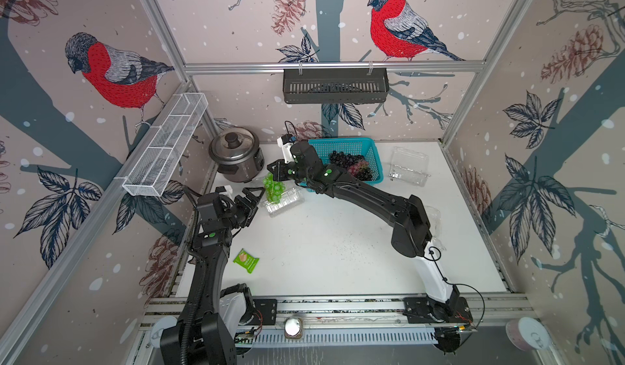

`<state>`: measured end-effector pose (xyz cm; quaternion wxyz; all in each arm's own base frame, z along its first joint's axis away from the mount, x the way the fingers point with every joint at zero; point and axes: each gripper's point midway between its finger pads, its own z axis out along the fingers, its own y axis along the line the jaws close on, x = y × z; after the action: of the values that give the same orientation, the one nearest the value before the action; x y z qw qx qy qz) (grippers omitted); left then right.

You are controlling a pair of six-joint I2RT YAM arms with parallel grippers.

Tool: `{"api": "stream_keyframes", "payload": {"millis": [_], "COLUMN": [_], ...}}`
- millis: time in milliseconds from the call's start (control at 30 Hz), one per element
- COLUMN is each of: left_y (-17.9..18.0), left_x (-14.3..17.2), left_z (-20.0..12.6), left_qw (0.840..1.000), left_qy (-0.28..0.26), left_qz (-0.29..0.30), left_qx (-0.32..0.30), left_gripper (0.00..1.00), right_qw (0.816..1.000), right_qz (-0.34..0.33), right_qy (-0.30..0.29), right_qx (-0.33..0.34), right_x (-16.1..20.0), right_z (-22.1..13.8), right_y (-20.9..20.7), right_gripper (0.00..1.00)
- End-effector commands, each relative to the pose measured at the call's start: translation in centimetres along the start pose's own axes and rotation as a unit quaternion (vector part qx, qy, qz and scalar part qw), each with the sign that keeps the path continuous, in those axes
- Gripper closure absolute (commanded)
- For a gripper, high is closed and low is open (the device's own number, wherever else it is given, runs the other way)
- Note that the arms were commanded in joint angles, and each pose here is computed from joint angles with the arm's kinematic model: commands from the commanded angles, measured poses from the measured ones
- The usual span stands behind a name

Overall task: Pack grapes into containers
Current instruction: Place the grape into the packing box.

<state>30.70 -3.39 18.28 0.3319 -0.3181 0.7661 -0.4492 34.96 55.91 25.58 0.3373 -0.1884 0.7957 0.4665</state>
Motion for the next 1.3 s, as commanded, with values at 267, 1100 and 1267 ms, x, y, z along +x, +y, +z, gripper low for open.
{"api": "stream_keyframes", "payload": {"millis": [267,1100,1267], "left_y": [2.1,6.1,6.0], "left_x": [0.8,-0.1,1.5], "left_z": [0.8,7.0,8.3], "left_qw": [1.000,0.997,0.996], "left_qy": [0.012,0.051,0.069], "left_qz": [-0.023,-0.034,-0.033], "left_qx": [0.001,-0.050,-0.051], "left_gripper": [0.02,0.02,0.02], "right_qw": [0.998,0.997,0.997], "right_qz": [0.059,0.072,0.065], "right_qy": [0.029,0.037,0.028], "right_qx": [-0.019,0.001,-0.031], "right_x": [5.9,9.2,8.5], "right_z": [-1.6,-4.1,-3.8], "right_y": [-2.5,-6.8,-5.5], "right_gripper": [1.00,1.00,1.00]}}
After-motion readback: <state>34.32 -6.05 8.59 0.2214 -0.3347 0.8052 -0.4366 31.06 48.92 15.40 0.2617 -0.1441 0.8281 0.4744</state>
